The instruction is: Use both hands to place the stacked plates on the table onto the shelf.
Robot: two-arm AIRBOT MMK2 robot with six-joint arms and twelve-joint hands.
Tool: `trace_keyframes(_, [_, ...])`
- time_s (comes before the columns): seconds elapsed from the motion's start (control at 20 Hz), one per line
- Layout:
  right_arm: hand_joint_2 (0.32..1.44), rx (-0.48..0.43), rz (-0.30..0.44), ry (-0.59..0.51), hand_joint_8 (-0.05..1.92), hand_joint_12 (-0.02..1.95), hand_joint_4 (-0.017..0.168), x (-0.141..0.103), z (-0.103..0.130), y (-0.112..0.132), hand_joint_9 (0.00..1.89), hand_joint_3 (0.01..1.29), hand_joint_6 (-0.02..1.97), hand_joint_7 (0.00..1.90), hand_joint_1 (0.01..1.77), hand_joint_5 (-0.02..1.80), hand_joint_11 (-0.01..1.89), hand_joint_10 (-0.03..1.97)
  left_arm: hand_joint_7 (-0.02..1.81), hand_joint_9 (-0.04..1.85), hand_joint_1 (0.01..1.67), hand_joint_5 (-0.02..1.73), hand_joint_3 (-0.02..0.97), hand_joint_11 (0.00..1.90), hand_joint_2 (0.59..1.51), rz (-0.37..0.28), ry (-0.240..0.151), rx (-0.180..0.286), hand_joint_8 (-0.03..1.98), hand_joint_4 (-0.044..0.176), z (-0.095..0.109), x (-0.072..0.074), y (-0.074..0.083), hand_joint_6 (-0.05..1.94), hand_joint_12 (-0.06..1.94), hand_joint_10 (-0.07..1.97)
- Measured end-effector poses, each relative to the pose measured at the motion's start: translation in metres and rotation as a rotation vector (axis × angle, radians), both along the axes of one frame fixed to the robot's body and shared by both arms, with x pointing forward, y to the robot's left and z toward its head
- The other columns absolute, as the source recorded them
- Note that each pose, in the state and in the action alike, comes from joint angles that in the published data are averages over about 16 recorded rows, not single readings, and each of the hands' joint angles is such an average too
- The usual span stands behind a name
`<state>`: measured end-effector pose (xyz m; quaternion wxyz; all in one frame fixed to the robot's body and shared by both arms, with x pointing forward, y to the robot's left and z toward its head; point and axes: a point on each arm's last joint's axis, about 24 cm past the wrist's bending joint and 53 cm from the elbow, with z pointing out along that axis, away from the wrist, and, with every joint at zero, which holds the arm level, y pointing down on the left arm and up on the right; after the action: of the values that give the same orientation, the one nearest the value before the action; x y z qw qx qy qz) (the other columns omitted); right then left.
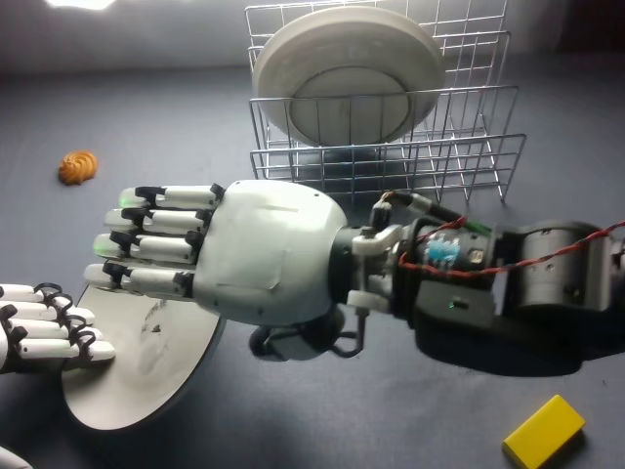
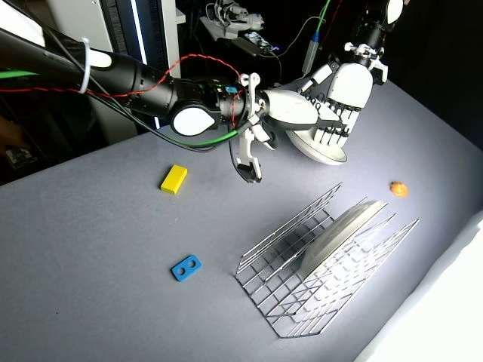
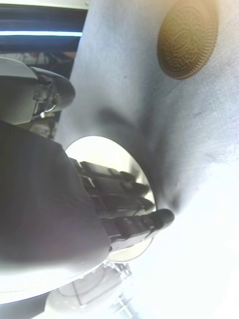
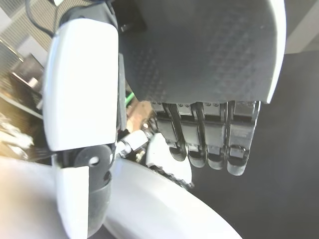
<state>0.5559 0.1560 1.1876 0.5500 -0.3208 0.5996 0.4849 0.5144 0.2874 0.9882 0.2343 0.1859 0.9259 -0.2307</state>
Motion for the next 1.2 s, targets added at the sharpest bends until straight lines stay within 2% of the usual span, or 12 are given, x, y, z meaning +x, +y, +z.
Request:
trace_keyframes(0.3, [0.94, 0.002, 0.003, -0.001, 0.01, 0.38, 0.003, 0.004, -0.011, 0.017, 0.18, 0.02, 0.02, 0.2, 1.07, 0.2, 0.06, 0.0, 0.08, 0.04, 0.02, 0.08, 0.017, 0.03, 1.103, 0.005, 0.004, 0.003, -0.01, -0.006, -0.001, -0.001, 0.002, -0.04, 0.2, -0.05])
trace_keyframes(0.55, [0.97, 0.012, 0.004, -0.004, 0.04, 0.61, 0.002, 0.006, -0.016, 0.026, 0.49, 0.02, 0.07, 0.49, 1.07, 0.47, 0.25, 0.01, 0.07, 0.04, 0.02, 0.08, 0.018, 0.03, 1.104, 0.01, 0.006, 0.002, -0.01, -0.007, -0.001, -0.001, 0.003, -0.04, 0.22, -0.05])
trace_keyframes(0.75, [0.98, 0.022, 0.0, -0.008, 0.15, 0.79, 0.007, 0.008, -0.018, 0.028, 0.78, 0.01, 0.21, 0.75, 1.08, 0.68, 0.45, 0.02, 0.08, 0.05, 0.02, 0.09, 0.018, 0.02, 1.102, 0.023, 0.001, -0.004, -0.01, -0.007, 0.001, 0.002, 0.002, -0.04, 0.26, -0.05])
trace_keyframes(0.9, [0.98, 0.034, 0.0, -0.012, 0.27, 0.85, 0.01, 0.008, -0.016, 0.029, 0.97, 0.01, 0.31, 0.9, 1.1, 0.81, 0.6, 0.02, 0.1, 0.06, 0.02, 0.11, 0.018, 0.02, 1.1, 0.037, -0.012, -0.013, -0.01, -0.005, 0.005, 0.007, 0.002, -0.04, 0.25, -0.05])
trace_keyframes(1.2, [0.97, 0.051, 0.001, -0.018, 0.57, 0.88, 0.016, 0.008, -0.011, 0.029, 1.18, 0.01, 0.53, 1.04, 1.15, 0.93, 0.79, 0.02, 0.14, 0.1, 0.02, 0.16, 0.018, 0.02, 1.093, 0.076, -0.07, -0.034, -0.01, -0.001, 0.024, 0.028, 0.002, -0.02, 0.25, -0.03])
